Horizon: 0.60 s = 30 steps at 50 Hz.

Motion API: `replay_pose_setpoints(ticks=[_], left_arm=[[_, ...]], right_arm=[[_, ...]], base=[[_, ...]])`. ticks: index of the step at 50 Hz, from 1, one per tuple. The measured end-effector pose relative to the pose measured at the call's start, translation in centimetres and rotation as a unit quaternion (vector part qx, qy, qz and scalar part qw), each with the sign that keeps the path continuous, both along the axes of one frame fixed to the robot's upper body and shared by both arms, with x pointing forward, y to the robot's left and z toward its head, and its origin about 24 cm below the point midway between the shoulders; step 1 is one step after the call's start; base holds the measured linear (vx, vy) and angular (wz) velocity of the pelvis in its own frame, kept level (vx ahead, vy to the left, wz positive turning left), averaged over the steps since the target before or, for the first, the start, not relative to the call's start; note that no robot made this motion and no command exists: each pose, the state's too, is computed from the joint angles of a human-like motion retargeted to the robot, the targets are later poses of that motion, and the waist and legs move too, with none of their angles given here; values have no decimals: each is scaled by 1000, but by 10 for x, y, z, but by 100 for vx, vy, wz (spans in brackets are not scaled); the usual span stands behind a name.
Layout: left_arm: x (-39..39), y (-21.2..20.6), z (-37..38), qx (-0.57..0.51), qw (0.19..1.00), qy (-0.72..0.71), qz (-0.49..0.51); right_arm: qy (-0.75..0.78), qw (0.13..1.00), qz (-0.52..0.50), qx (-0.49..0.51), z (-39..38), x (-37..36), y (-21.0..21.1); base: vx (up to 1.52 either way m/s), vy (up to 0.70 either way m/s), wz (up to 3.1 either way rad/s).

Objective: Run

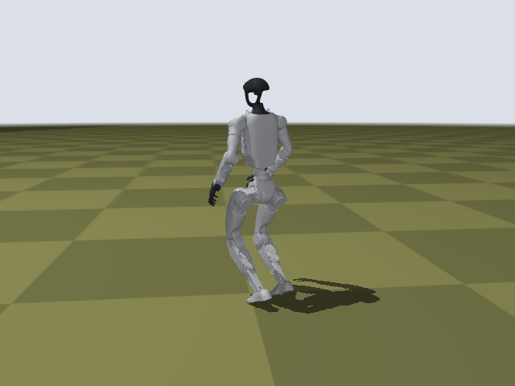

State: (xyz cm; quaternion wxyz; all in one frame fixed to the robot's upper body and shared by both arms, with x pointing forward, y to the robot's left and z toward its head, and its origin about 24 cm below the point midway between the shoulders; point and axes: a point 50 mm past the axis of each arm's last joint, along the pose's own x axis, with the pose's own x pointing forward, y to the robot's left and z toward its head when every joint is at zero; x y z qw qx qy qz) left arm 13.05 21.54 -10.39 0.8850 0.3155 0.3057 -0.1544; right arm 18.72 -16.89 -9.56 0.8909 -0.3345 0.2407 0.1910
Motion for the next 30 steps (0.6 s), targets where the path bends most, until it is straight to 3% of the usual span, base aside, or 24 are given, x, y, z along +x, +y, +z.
replay_pose_setpoints(ticks=[10, 19, 25, 30], left_arm=[[55, 0, 21, 53, 994, -100, -2], [40, -6, 16, -4, 997, -71, 20], [25, 1, 19, -38, 996, -58, 60], [24, 3, 31, -62, 994, -74, 43]], right_arm=[[-48, 998, -45, 23, 16, 9, -6], [-169, 984, 1, 62, 71, 58, 11], [-302, 950, -34, 68, 130, 98, 4], [-239, 964, -84, 85, 99, 77, -6]], base=[[-10, 2, 82], [-9, -10, 131], [-7, -6, 110], [10, 4, 241]])
